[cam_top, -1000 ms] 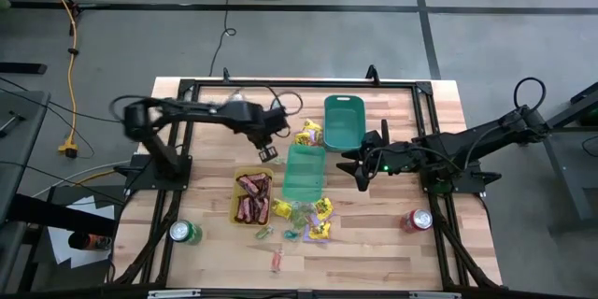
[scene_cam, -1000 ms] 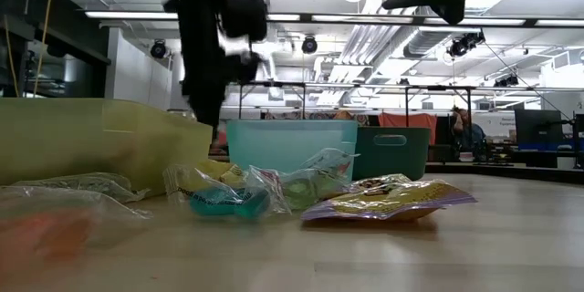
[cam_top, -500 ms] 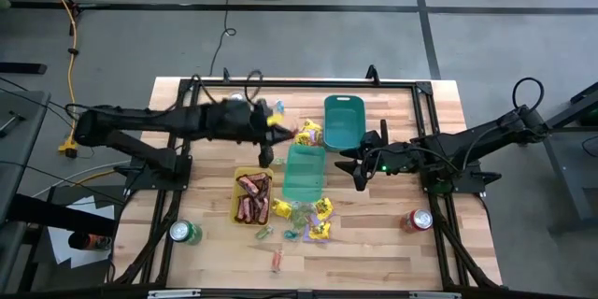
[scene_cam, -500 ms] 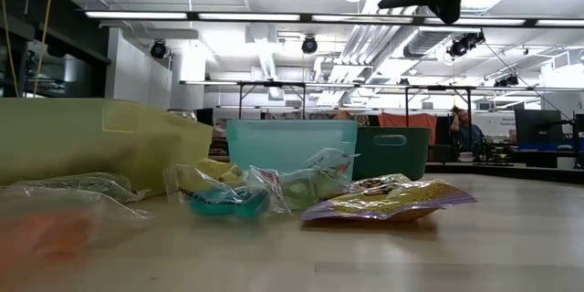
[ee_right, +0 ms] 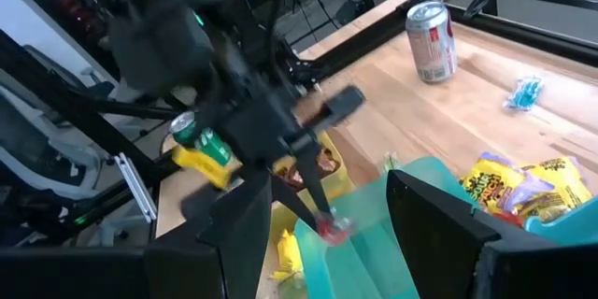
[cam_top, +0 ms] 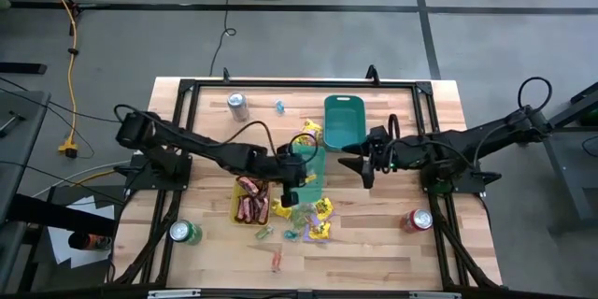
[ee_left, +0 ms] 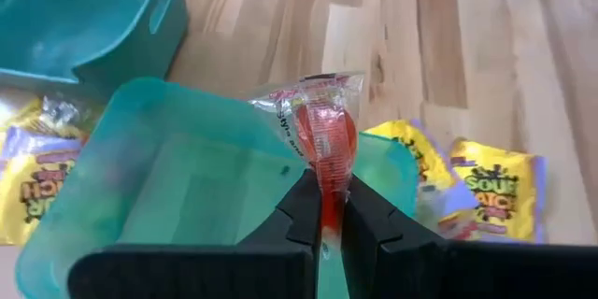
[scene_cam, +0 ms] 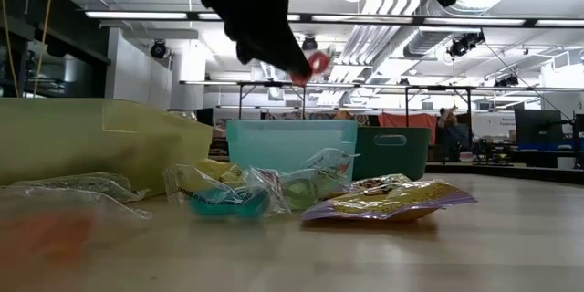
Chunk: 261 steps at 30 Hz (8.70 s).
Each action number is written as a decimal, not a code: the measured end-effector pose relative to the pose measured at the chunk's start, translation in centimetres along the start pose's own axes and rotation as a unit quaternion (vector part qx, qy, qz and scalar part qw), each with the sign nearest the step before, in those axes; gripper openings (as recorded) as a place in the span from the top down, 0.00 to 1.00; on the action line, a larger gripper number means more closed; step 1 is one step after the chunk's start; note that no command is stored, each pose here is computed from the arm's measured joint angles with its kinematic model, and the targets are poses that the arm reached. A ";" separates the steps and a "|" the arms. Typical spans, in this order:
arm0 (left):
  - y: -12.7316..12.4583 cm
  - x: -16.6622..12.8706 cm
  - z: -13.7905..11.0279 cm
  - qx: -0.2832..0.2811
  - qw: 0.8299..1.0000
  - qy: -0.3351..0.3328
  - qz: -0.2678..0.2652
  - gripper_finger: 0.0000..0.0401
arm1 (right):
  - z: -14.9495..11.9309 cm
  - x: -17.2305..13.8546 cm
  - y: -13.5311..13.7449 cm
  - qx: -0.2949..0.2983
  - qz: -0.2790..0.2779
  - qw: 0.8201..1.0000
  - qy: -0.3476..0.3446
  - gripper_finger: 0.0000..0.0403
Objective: Sort candy
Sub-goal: Put the red gummy into the light blue bin, then put the green gummy into the light blue bin, then put the blue gummy into the light blue bin
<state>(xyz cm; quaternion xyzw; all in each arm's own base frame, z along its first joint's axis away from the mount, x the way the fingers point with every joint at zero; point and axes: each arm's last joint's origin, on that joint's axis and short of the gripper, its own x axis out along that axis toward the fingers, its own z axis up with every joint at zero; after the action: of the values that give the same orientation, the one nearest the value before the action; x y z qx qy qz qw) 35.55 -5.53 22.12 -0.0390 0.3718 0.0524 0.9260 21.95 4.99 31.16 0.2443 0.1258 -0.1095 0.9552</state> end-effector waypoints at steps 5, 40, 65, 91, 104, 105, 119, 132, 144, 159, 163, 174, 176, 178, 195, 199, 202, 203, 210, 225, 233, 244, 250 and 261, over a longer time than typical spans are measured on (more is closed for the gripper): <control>0.0 0.5 -0.3 0.000 1.000 0.008 0.000 0.94 | 0.1 -0.2 0.0 0.001 0.002 1.000 -0.002 0.48; 1.9 -23.0 3.9 -0.077 0.943 -0.308 -0.099 0.44 | 1.6 3.5 9.4 -0.135 0.062 0.972 0.181 0.48; 1.8 -24.2 1.4 -0.093 0.955 -0.275 -0.066 0.44 | -17.0 14.9 9.6 -0.091 -0.204 0.934 0.280 0.48; 1.8 -24.2 1.4 -0.110 0.954 -0.271 -0.069 0.44 | -17.8 17.0 7.8 -0.068 -0.248 0.933 0.252 0.78; 1.8 -24.2 1.4 -0.110 0.954 -0.271 -0.069 0.44 | -9.2 9.0 11.2 -0.172 -0.124 0.938 0.274 0.98; 1.8 -24.2 1.4 -0.110 0.954 -0.271 -0.069 0.44 | -8.3 8.3 11.3 -0.174 -0.116 0.941 0.267 0.99; 1.8 -24.2 1.4 -0.118 0.953 -0.271 -0.070 0.44 | -5.3 8.4 11.1 -0.182 -0.079 0.954 0.224 1.00; 1.9 -24.2 1.4 -0.121 0.952 -0.273 -0.063 0.44 | -14.5 15.3 10.4 -0.184 -0.071 0.928 0.315 1.00; 1.9 -24.2 1.4 -0.120 0.953 -0.271 -0.062 0.44 | -16.1 16.4 9.7 -0.186 -0.080 0.921 0.332 1.00; 1.9 -24.1 1.2 -0.116 0.957 -0.261 -0.057 0.44 | -15.2 17.4 9.0 -0.158 -0.085 0.931 0.319 0.82; 1.9 -24.1 1.2 -0.116 0.957 -0.261 -0.057 0.44 | -14.8 17.9 9.2 -0.148 -0.068 0.940 0.301 0.82; 1.9 -24.0 1.1 -0.115 0.957 -0.260 -0.056 0.44 | -9.4 15.1 10.2 -0.156 -0.044 0.955 0.248 0.99; 1.9 -24.0 1.1 -0.115 0.958 -0.258 -0.056 0.44 | -7.3 13.4 10.1 -0.167 -0.065 0.957 0.230 0.99; 1.9 -24.0 1.1 -0.115 0.958 -0.259 -0.056 0.44 | -5.2 11.5 9.7 -0.179 -0.097 0.957 0.207 0.99; 2.0 -24.0 1.1 -0.119 0.957 -0.263 -0.040 0.44 | -4.5 11.4 1.0 -0.086 -0.105 0.979 0.153 1.00; 2.0 -24.0 1.1 -0.119 0.957 -0.263 -0.040 0.44 | -4.7 12.0 -0.5 -0.051 -0.110 0.981 0.148 0.98; 2.0 -24.1 1.1 -0.120 0.956 -0.264 -0.040 0.44 | -4.7 12.1 -1.4 -0.047 -0.121 0.978 0.165 0.91; 2.0 -24.1 1.2 -0.120 0.956 -0.265 -0.041 0.44 | -4.6 12.2 -1.5 -0.042 -0.123 0.978 0.164 0.87; 2.1 -24.1 1.2 -0.126 0.954 -0.271 -0.022 0.44 | -4.5 12.2 -1.7 0.006 -0.124 0.979 0.164 0.58; 3.1 -20.0 3.7 -0.291 0.895 -0.328 0.080 0.44 | 2.5 5.0 -0.2 -0.108 -0.060 0.991 0.054 0.45; 13.3 -14.7 5.2 -0.370 0.899 -0.184 0.147 0.44 | 5.2 2.7 -2.1 -0.093 -0.122 0.988 -0.010 0.45; 27.5 -7.0 2.7 -0.430 0.859 -0.053 0.271 0.50 | 5.4 3.6 -5.9 0.023 -0.227 0.974 0.004 0.45; 30.0 -2.3 1.3 -0.442 0.853 0.003 0.276 0.56 | 5.6 3.6 -6.5 0.033 -0.237 0.971 0.003 0.45; 30.7 3.4 -2.5 -0.482 0.829 0.104 0.264 0.59 | 5.3 3.6 -6.9 0.029 -0.237 0.970 0.034 0.45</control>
<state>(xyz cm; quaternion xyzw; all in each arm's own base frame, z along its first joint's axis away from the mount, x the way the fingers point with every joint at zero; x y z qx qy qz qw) 32.42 24.85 16.90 -0.3857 0.3898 0.4628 0.6965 24.43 -4.06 31.59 0.2391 0.2092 -0.3285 0.8895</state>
